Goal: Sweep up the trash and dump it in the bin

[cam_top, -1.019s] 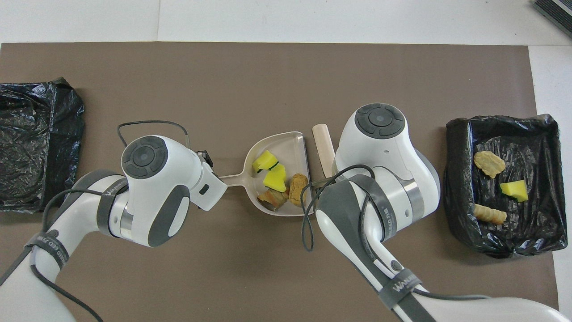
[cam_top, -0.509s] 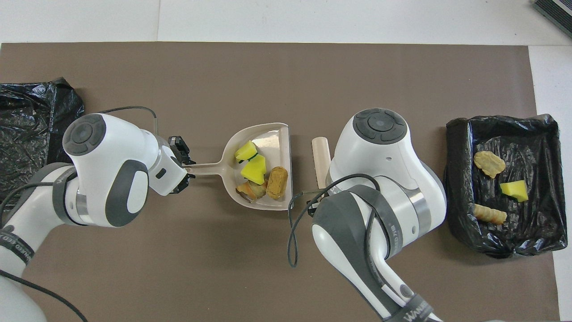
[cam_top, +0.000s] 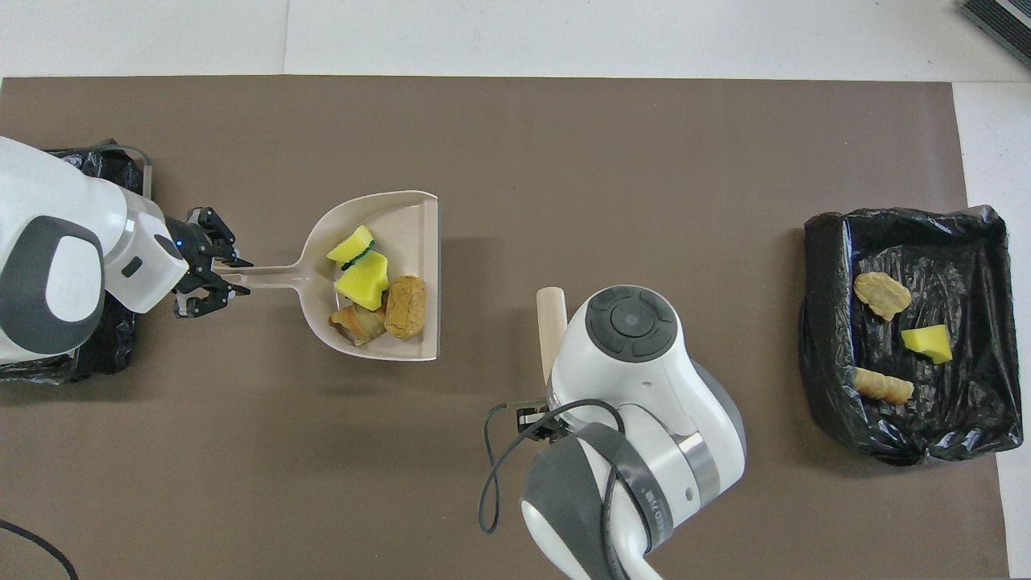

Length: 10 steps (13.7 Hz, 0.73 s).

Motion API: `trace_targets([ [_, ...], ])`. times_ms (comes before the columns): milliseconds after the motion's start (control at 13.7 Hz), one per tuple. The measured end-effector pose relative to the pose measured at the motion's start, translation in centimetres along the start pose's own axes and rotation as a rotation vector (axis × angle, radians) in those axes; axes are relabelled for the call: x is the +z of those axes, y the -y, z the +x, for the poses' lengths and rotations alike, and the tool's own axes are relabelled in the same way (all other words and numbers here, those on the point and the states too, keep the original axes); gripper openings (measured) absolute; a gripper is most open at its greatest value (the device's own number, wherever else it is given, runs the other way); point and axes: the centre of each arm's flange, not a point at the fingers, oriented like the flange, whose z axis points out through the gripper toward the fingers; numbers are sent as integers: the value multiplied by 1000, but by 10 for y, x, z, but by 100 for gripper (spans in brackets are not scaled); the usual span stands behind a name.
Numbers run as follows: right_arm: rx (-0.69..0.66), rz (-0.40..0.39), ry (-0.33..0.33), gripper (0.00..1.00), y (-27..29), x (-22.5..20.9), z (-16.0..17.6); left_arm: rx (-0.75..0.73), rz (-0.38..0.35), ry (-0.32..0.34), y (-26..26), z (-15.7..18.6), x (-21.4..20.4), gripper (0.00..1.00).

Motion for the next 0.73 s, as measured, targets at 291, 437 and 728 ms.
trace_targets([
  [291,42,10,-54,26,50,40,-14,4,-10,-34,8,-103,-41,32],
  [437,44,6,-48,26,55,53,-11,-10,-19,-37,4,-153,-61,32],
  [728,22,-11,-33,26,66,71,-15,-22,-12,17,-7,-237,-99,32],
])
